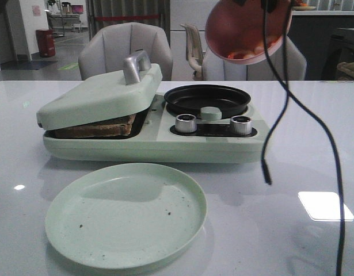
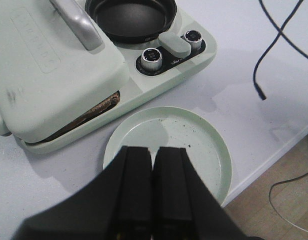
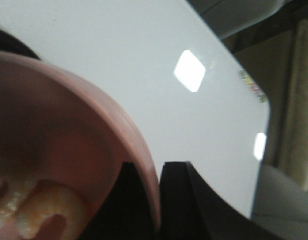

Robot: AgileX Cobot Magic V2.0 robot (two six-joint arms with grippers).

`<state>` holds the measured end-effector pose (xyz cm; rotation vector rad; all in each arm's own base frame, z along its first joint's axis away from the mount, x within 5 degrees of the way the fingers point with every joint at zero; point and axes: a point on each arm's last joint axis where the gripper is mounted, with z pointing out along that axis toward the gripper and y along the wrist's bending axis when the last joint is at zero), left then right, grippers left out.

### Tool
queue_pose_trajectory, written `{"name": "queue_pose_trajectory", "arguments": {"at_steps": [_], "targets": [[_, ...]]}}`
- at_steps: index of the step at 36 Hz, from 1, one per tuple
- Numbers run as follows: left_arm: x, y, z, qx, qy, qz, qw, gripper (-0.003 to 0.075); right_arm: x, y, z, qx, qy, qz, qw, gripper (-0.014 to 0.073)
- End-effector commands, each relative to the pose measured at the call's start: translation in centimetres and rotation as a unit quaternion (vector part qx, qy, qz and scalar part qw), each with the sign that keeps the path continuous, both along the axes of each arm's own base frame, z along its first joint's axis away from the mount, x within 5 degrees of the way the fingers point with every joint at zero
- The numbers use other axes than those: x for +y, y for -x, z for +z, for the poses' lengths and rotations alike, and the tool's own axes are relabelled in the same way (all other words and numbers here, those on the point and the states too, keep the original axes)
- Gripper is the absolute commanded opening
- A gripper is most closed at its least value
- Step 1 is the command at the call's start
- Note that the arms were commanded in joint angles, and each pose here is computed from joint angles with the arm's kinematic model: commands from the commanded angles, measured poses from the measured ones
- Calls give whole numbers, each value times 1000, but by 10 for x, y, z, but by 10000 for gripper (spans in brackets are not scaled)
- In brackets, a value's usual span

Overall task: Make breakfast with bread and shrimp
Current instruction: 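Lift the pink bowl and carry it over the frying pan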

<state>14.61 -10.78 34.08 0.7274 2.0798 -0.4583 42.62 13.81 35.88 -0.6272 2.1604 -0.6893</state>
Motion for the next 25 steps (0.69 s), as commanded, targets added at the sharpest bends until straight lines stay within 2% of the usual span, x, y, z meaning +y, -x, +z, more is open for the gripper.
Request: {"name": "queue_pose_trajectory", "arguments": {"at_steps": [1, 7, 13, 23, 25], "targets": [[-2, -1, 17, -40, 37, 8, 998, 101, 13, 8, 40, -113, 86, -3, 990, 42], [-2, -1, 17, -40, 37, 8, 998, 101, 42, 5, 33, -174, 199, -8, 964, 42], [-2, -1, 17, -40, 37, 8, 998, 101, 61, 3, 26, -217, 271, -8, 938, 42], [-2, -1, 17, -40, 37, 8, 998, 101, 80, 6, 28, -265, 337, 4, 904, 42], [-2, -1, 17, -40, 37, 8, 998, 101, 81, 6, 30, -269, 341, 3, 901, 42]]}}
